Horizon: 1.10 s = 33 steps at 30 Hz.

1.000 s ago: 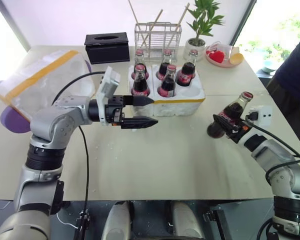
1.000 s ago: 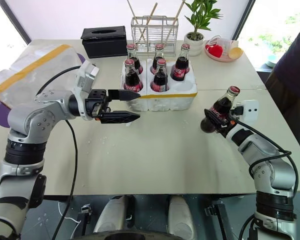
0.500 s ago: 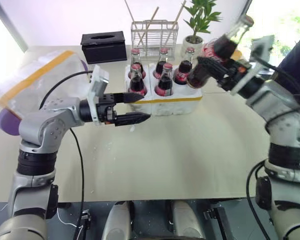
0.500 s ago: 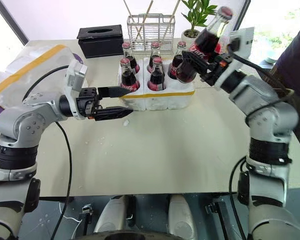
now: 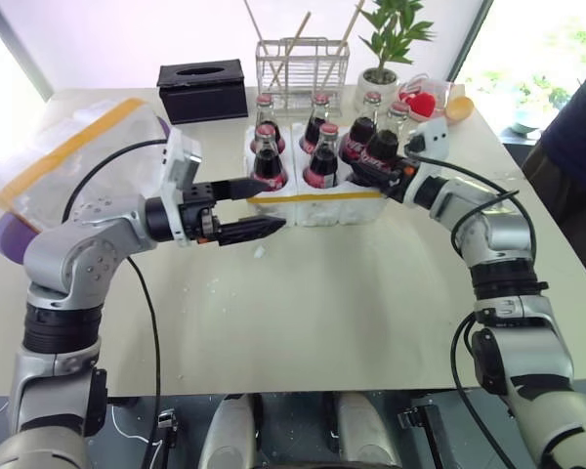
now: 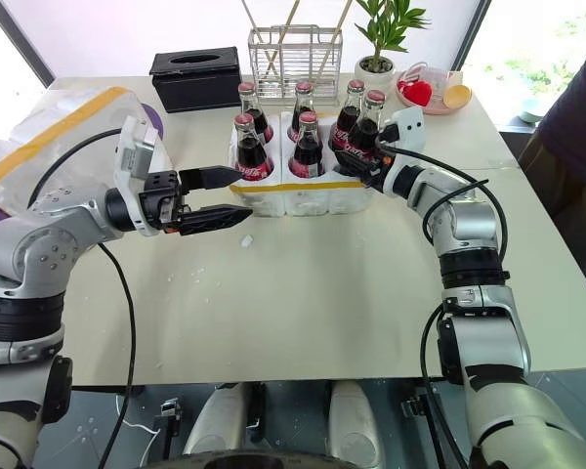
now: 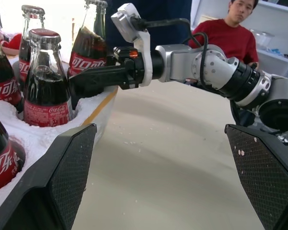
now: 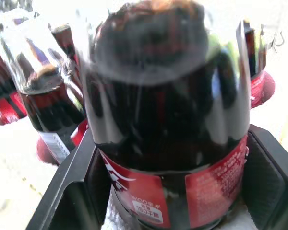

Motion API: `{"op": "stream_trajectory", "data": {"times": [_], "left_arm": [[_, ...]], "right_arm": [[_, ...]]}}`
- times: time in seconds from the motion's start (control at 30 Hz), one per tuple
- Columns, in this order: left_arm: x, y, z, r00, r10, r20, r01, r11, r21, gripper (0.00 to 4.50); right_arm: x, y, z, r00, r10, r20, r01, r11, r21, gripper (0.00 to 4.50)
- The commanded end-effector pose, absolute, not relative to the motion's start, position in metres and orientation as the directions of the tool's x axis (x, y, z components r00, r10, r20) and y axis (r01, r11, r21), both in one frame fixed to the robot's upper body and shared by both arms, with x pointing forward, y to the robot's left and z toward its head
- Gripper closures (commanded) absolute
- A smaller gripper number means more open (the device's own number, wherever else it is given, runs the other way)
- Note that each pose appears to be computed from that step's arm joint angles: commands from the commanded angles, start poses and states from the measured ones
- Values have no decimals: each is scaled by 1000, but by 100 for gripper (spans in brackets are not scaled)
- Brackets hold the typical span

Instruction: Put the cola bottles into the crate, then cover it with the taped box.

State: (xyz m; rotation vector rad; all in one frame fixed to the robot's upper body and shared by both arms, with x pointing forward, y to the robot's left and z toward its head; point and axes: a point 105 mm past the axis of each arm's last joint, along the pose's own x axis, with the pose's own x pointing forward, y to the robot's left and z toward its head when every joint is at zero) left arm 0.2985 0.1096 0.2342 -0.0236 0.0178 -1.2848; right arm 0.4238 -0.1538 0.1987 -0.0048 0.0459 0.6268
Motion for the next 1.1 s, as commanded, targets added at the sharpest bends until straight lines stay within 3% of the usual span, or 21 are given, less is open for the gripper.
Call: {"op": "stream_trajectory", "data": {"times": [0.03, 0.2, 0.37, 0.53, 0.73, 0.9, 1.1], "left_arm": [[294, 120, 248, 307, -952, 3, 951, 307, 40, 0], [278, 168, 257, 404, -904, -142, 914, 392, 106, 0], [238, 239, 288, 516, -809, -280, 854, 510, 101, 0], [200, 330, 282, 647, -555, -523, 700, 705, 117, 0], [184, 416, 268, 638, -235, -733, 564, 791, 237, 0], [204, 442, 276, 678, -128, -724, 505, 797, 332, 0], [252, 444, 249, 639, -103, -762, 518, 790, 328, 0]], "right_arm": [[424, -156, 203, 823, 567, -43, -568, 820, -64, 3], [388, -170, 247, 762, 647, 25, -640, 759, -115, 3], [329, -183, 288, 637, 771, 6, -756, 626, -193, 3], [288, -187, 314, 533, 846, 7, -831, 524, -186, 3], [288, -183, 329, 524, 849, 70, -833, 528, -164, 3], [293, -178, 317, 528, 848, 44, -835, 528, -156, 3], [292, -182, 314, 558, 827, 59, -817, 561, -137, 3]]}}
